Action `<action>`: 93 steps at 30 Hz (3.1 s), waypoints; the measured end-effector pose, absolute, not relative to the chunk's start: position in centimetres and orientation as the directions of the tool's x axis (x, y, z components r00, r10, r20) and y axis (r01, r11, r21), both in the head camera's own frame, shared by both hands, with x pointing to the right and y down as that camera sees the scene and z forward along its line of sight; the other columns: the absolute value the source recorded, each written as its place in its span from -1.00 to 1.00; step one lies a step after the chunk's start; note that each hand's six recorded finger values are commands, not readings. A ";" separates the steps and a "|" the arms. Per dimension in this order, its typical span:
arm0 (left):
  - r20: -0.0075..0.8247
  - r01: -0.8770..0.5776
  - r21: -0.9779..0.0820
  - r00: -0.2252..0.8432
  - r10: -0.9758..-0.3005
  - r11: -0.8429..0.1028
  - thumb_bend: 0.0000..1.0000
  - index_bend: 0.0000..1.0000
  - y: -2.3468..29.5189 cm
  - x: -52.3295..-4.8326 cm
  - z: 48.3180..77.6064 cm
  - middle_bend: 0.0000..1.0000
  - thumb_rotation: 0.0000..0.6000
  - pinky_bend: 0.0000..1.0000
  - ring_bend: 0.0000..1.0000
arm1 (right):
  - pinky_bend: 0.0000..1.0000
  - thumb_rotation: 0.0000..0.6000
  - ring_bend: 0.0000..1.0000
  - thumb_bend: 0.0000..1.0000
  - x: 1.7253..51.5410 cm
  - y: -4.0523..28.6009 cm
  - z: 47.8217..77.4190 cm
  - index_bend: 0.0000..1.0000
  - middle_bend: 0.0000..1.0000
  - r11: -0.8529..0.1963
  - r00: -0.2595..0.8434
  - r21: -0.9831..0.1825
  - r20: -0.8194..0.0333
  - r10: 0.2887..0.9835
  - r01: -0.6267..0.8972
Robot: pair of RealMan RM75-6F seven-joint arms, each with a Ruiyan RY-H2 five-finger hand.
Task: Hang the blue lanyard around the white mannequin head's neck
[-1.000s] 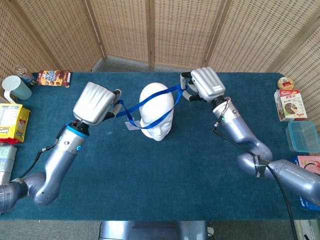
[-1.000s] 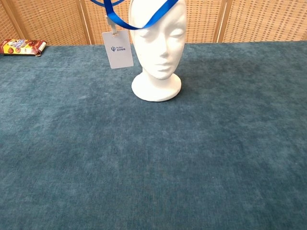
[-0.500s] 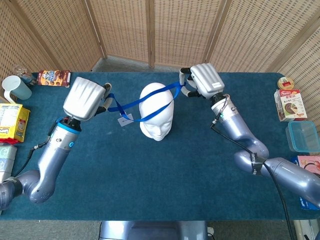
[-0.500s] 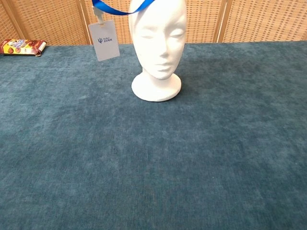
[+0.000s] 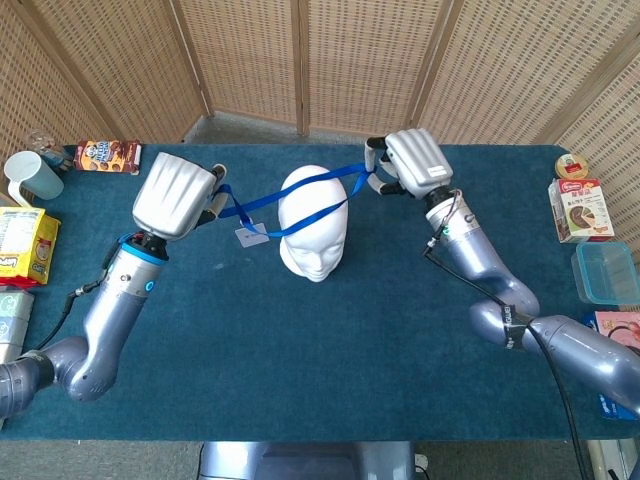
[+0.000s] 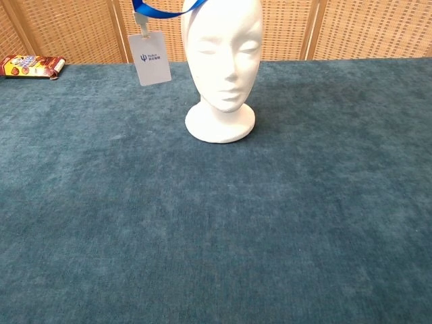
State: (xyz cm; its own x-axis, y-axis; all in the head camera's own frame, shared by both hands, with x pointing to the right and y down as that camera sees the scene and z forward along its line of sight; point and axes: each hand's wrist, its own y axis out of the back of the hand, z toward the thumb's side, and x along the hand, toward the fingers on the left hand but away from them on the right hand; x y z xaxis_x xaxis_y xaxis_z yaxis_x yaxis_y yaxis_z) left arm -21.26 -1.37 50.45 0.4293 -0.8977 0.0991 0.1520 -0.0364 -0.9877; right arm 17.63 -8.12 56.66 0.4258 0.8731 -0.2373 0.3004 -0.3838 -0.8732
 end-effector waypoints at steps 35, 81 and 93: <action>0.145 0.083 -0.989 0.437 -0.888 -0.120 -0.10 0.34 -0.2 -20.1 50.9 1.00 0.55 1.00 1.00 | 1.00 1.00 1.00 -0.10 21.9 -6.8 57.7 0.57 1.00 -0.391 0.380 -0.886 -0.282 0.881 0.249; 0.183 0.131 -0.981 0.413 -0.892 -0.141 -0.15 0.34 0.2 -21.2 52.5 1.00 0.54 1.00 1.00 | 1.00 1.00 1.00 -0.11 19.8 -5.5 59.8 0.58 1.00 -0.430 0.424 -0.883 -0.323 0.846 0.186; 0.189 0.143 -0.979 0.381 -0.905 -0.144 -0.15 0.34 -0.2 -22.3 52.9 1.00 0.55 1.00 1.00 | 1.00 1.00 1.00 -0.11 19.3 -5.8 59.8 0.58 1.00 -0.424 0.422 -0.888 -0.319 0.848 0.180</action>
